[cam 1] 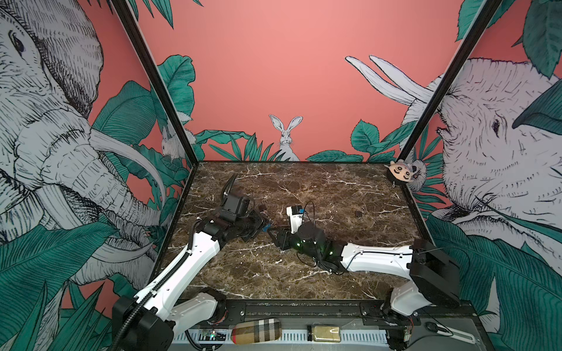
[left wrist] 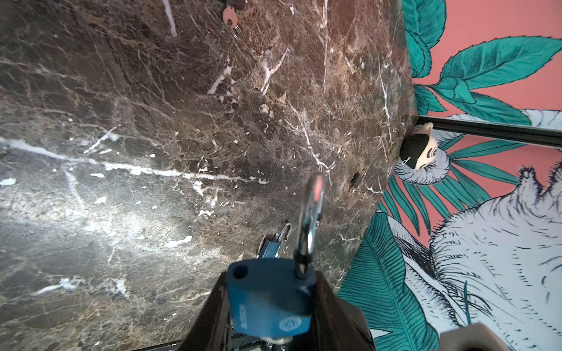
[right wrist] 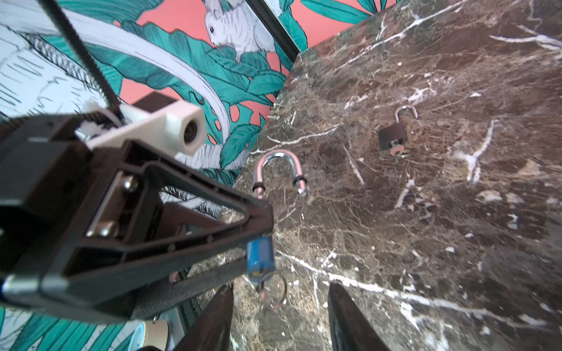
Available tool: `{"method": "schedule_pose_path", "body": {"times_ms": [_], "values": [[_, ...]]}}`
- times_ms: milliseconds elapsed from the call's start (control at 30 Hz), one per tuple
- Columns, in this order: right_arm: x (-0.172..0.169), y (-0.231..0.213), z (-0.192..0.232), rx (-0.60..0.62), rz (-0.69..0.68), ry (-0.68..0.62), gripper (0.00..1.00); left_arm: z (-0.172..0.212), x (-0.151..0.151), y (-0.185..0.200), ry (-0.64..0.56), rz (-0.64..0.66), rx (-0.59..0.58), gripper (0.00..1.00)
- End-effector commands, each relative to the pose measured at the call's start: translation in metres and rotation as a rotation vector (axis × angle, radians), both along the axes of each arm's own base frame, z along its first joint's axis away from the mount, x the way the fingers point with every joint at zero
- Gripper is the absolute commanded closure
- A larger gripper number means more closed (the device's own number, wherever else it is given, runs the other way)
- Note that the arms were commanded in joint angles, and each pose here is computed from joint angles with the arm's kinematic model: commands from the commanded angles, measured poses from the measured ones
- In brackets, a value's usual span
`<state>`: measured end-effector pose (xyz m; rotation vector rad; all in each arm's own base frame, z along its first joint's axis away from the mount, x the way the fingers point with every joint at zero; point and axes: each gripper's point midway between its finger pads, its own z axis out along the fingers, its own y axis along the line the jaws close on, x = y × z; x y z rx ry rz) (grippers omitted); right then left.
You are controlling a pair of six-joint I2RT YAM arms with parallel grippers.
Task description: Lock with the key
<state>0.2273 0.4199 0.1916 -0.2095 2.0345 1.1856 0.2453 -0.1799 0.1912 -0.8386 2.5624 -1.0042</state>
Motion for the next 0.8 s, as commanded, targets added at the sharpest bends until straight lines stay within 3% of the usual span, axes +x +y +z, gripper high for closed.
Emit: {"method": "schedule_pose_path", "body": {"times_ms": [0,667,767], "values": [[0.003,0.012,0.022,0.098,-0.006,-0.033,0.52,0.005,-0.005,0.003,-0.003,0.038,-0.032,0.73],[0.003,0.034,0.018,0.178,0.015,-0.027,0.63,0.007,-0.013,0.012,-0.014,0.123,-0.093,0.75],[0.003,0.035,0.016,0.166,0.017,-0.021,0.69,0.006,-0.013,0.011,-0.01,0.126,-0.099,0.75]]}}
